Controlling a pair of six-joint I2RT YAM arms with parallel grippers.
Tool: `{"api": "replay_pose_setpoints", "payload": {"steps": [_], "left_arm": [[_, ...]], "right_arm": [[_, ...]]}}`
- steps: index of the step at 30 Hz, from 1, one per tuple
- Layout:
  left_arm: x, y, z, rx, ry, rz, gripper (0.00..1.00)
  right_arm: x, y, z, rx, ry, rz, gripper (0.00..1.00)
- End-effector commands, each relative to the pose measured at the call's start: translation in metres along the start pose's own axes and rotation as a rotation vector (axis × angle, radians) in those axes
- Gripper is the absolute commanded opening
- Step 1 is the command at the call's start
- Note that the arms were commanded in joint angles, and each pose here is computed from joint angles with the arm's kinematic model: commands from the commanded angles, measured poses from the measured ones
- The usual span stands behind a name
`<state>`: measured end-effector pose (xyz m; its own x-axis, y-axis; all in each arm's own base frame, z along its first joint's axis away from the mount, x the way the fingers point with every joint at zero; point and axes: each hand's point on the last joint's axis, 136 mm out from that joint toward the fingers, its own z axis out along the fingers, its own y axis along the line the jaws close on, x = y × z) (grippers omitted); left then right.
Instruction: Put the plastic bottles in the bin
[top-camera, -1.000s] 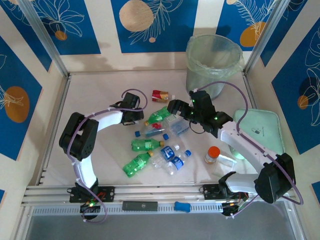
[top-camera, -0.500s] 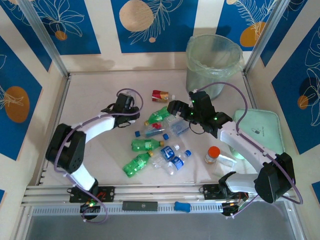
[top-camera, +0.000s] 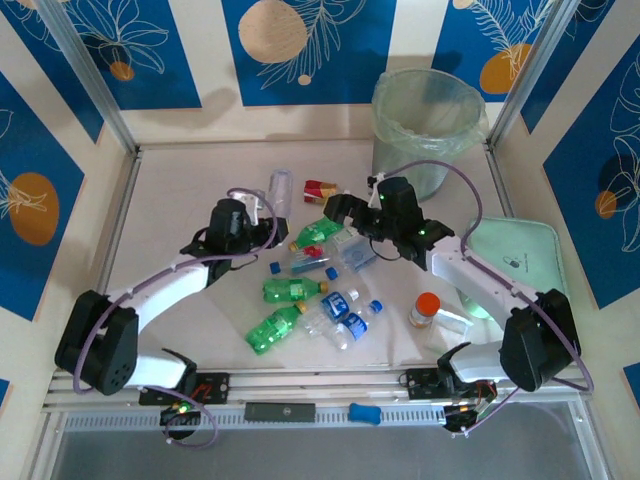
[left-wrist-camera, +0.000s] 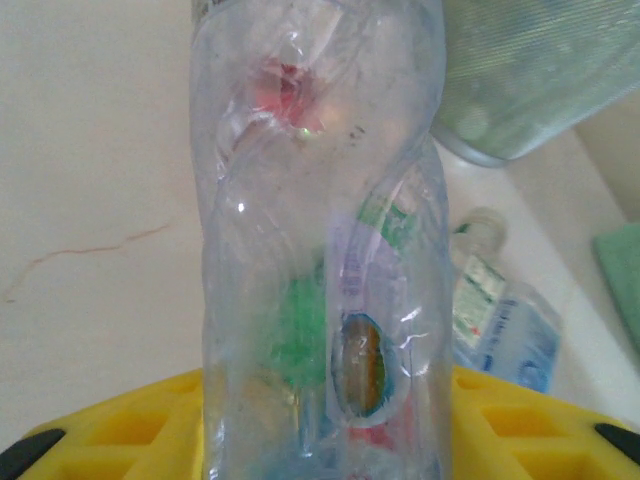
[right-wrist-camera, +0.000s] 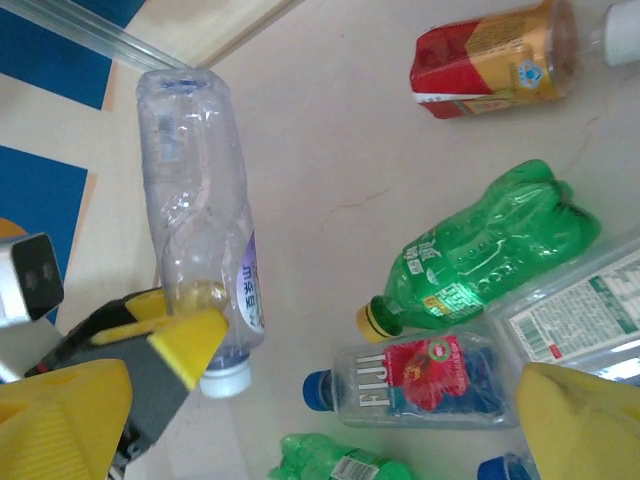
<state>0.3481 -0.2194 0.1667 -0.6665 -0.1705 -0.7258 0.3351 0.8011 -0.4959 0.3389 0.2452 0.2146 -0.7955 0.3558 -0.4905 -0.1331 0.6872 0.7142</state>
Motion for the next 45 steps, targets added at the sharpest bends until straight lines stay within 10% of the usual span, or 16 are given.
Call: {"api": "replay_pose_setpoints", "payload": {"steps": [1, 16, 32, 40, 45], "left_arm": [[-0.005, -0.04, -0.009, 0.165, -0.032, 0.024, 0.47], [0.026, -0.104, -0.009, 0.333, 0.04, 0.054, 0.46], [0.039, -0.114, -0.009, 0.346, 0.063, 0.059, 0.47], [0.037, -0.111, -0.009, 0.333, 0.054, 0.046, 0.91], [0.032, -0.096, -0.012, 0.255, 0.013, 0.041, 1.0]], "right_arm": [[-0.011, 0.029, 0.004, -0.122, -0.012, -0.008, 0.99], [0.001, 0.04, 0.035, -0.195, 0.054, -0.041, 0.89], [0.006, 0.032, 0.042, -0.185, 0.07, -0.016, 0.55], [0.001, 0.018, 0.036, -0.138, 0.041, -0.015, 0.5], [-0.01, -0.005, 0.022, -0.075, -0.003, 0.001, 0.5]]}}
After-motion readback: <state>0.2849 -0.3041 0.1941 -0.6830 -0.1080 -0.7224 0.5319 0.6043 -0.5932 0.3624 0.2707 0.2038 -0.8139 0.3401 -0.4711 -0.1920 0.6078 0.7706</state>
